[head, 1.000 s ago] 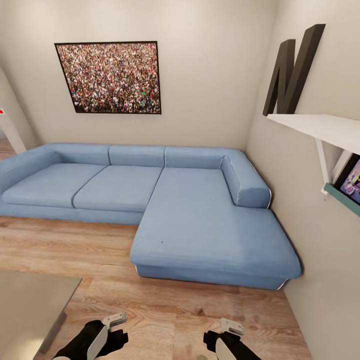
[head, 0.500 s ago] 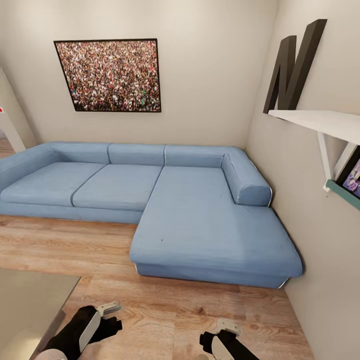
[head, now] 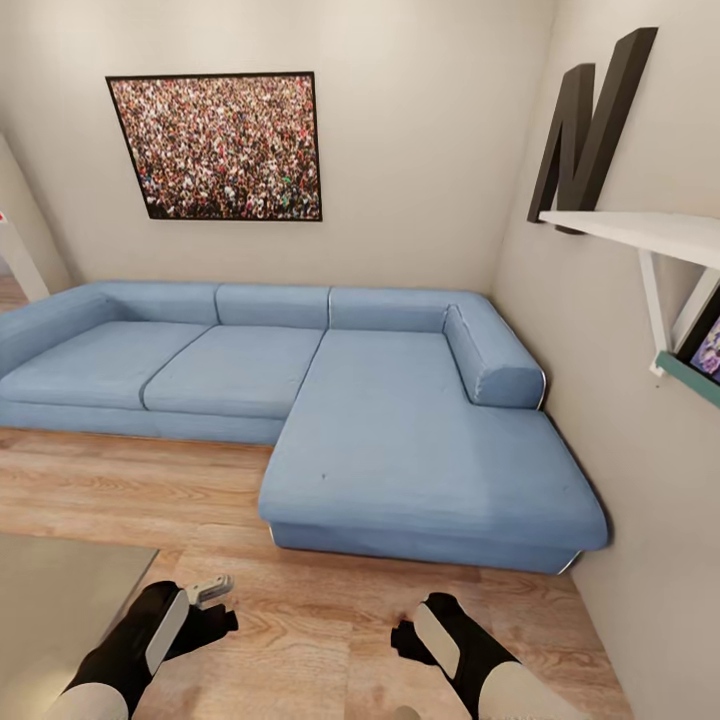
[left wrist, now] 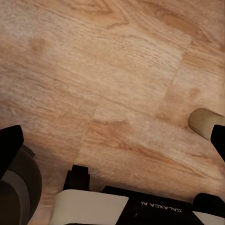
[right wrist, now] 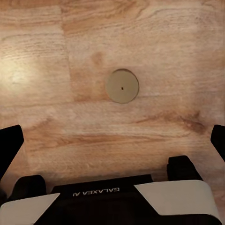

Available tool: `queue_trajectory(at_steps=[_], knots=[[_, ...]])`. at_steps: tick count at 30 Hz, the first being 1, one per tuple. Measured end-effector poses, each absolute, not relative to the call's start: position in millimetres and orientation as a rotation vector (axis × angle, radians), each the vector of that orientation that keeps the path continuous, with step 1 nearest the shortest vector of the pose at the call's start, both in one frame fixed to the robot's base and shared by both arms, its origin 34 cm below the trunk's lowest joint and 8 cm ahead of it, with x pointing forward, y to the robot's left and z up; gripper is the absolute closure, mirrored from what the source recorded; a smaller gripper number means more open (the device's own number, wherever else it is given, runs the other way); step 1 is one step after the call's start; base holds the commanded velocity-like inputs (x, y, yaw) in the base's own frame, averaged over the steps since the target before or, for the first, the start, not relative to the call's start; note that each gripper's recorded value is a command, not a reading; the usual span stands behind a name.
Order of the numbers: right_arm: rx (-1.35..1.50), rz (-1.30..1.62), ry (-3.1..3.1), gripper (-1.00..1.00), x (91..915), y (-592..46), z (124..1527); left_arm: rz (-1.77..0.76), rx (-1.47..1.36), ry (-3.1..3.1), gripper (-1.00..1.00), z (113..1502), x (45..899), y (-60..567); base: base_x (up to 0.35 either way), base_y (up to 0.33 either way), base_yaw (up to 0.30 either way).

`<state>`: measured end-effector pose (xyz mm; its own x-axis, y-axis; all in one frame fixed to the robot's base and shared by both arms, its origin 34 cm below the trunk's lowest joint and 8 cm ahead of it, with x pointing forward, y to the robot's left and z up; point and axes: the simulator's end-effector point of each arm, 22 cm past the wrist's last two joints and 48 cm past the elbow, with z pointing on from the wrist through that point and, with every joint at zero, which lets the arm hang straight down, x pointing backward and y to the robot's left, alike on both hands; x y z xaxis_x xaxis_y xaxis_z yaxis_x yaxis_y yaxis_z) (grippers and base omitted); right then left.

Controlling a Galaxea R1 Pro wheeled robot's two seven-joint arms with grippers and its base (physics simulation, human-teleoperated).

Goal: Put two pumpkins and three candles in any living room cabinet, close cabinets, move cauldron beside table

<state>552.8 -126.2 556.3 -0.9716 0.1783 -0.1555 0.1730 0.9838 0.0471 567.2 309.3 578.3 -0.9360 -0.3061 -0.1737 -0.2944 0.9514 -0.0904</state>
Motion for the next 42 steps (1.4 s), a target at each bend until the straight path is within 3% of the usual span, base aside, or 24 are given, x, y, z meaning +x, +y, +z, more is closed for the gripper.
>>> queue_trajectory(at_steps=[8, 22, 42], knots=[[0.261, 0.059, 2.915, -1.00, 586, -125, 562, -0.096, -0.450, 2.919, -1.00, 565, 567, 307, 0.000, 0.000, 0.000], [0.263, 0.062, 2.907, -1.00, 590, -125, 541, -0.198, -0.402, 2.931, -1.00, 538, 566, 245, 0.000, 0.000, 0.000], [0.282, 0.069, 2.906, -1.00, 586, -126, 503, -0.223, -0.403, 2.934, -1.00, 502, 563, 239, 0.000, 0.000, 0.000]])
